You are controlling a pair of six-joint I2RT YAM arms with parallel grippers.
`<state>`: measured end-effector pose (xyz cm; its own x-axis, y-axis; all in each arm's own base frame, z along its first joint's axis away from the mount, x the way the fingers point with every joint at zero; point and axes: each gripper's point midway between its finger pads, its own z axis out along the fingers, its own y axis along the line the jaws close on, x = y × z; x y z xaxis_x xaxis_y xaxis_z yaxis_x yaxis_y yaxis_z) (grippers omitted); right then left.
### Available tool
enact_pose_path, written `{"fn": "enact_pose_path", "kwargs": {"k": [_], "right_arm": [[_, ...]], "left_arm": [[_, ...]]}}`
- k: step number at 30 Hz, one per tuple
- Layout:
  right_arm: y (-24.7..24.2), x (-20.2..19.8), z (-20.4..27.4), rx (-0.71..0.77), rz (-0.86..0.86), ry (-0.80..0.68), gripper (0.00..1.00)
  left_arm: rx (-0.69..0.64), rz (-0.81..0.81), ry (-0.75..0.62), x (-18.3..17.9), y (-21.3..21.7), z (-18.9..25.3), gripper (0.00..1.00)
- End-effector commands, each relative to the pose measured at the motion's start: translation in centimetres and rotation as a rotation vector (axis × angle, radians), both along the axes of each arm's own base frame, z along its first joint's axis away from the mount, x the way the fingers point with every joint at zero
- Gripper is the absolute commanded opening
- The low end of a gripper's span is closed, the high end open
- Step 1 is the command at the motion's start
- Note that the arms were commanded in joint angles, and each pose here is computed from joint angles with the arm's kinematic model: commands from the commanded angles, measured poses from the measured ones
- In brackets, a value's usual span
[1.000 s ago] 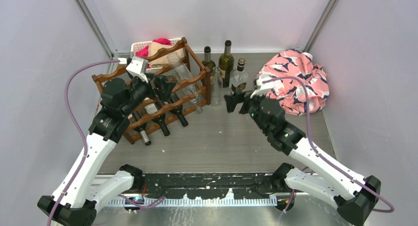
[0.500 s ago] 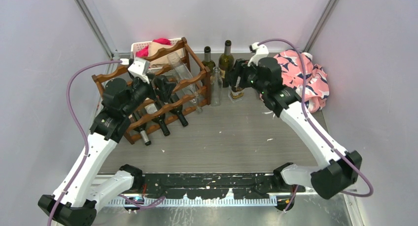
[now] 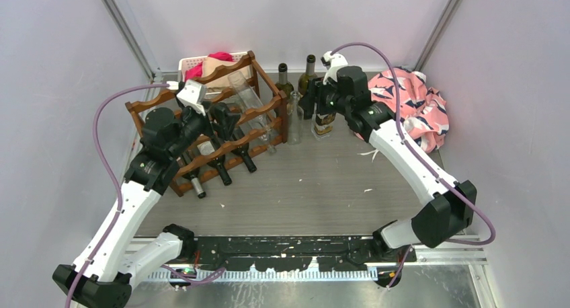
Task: Put the wine bottle on the wine rack
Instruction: Pick up the wine bottle from the center of the board.
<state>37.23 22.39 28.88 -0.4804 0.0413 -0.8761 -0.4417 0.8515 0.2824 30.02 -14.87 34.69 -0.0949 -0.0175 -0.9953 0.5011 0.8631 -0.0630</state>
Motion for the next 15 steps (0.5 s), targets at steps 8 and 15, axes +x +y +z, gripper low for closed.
{"fn": "enact_pose_path", "kwargs": {"k": [8, 15], "right_arm": [[2.8, 2.8, 0.5, -0.076, 0.022, -0.033, 0.66], [3.0, 4.4, 0.1, -0.118, 0.006, -0.032, 0.66]], "left_arm": [[-0.017, -0.001, -0.102, 0.1, 0.2, 2.4, 1.0], [-0.016, -0.001, -0.106, 0.0, 0.2, 2.5, 1.0]]}}
